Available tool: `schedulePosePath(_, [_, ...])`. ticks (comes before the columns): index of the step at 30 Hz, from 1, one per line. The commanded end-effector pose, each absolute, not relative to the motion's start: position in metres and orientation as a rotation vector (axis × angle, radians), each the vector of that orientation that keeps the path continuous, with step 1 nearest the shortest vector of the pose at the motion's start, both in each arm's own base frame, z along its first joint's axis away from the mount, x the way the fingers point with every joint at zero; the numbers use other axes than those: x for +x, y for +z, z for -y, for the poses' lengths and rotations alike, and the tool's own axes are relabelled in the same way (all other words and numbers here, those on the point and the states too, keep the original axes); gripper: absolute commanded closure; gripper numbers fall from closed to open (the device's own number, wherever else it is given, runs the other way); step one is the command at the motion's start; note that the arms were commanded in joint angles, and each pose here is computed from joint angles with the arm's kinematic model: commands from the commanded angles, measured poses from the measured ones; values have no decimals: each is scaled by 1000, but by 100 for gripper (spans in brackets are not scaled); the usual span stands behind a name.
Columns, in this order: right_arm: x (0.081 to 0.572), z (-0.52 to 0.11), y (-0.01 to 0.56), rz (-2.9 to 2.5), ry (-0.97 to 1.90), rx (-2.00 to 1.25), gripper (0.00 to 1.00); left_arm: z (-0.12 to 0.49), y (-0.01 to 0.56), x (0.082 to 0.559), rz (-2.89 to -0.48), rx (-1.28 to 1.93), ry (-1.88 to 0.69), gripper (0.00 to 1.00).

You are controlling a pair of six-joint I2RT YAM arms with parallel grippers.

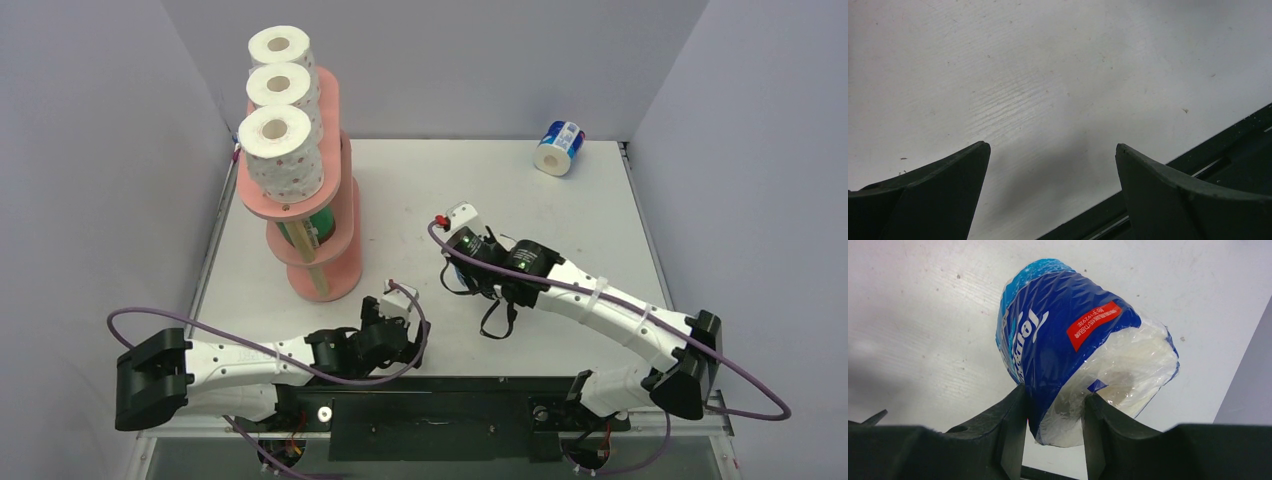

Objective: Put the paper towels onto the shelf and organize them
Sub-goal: Place the paper towel at the center of the board.

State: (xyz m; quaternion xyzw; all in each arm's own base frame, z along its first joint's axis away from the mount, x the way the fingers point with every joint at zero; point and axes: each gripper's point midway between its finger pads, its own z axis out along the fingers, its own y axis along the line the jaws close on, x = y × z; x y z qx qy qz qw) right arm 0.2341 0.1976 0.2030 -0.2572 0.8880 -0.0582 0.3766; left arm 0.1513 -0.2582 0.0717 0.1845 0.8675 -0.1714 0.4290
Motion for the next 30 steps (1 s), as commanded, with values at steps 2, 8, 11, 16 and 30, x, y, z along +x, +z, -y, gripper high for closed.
schedulePosePath(2, [232,-209,197,-2280,-193,-770,77,265,89,159,-2110,352,-484,4])
schedulePosePath(8, [226,-220,181,-2311,-224,-874,77,271,84,157,-2127,379,-471,4])
schedulePosePath(11, [224,-224,175,-2322,-256,-923,76,272,84,155,-2125,387,-473,4])
schedulePosePath(16, [222,-230,158,-2341,-283,-989,75,270,82,154,-2126,380,-471,4])
schedulePosePath(30, [220,-232,110,-2426,-238,-989,67,264,69,153,-2163,376,-428,4])
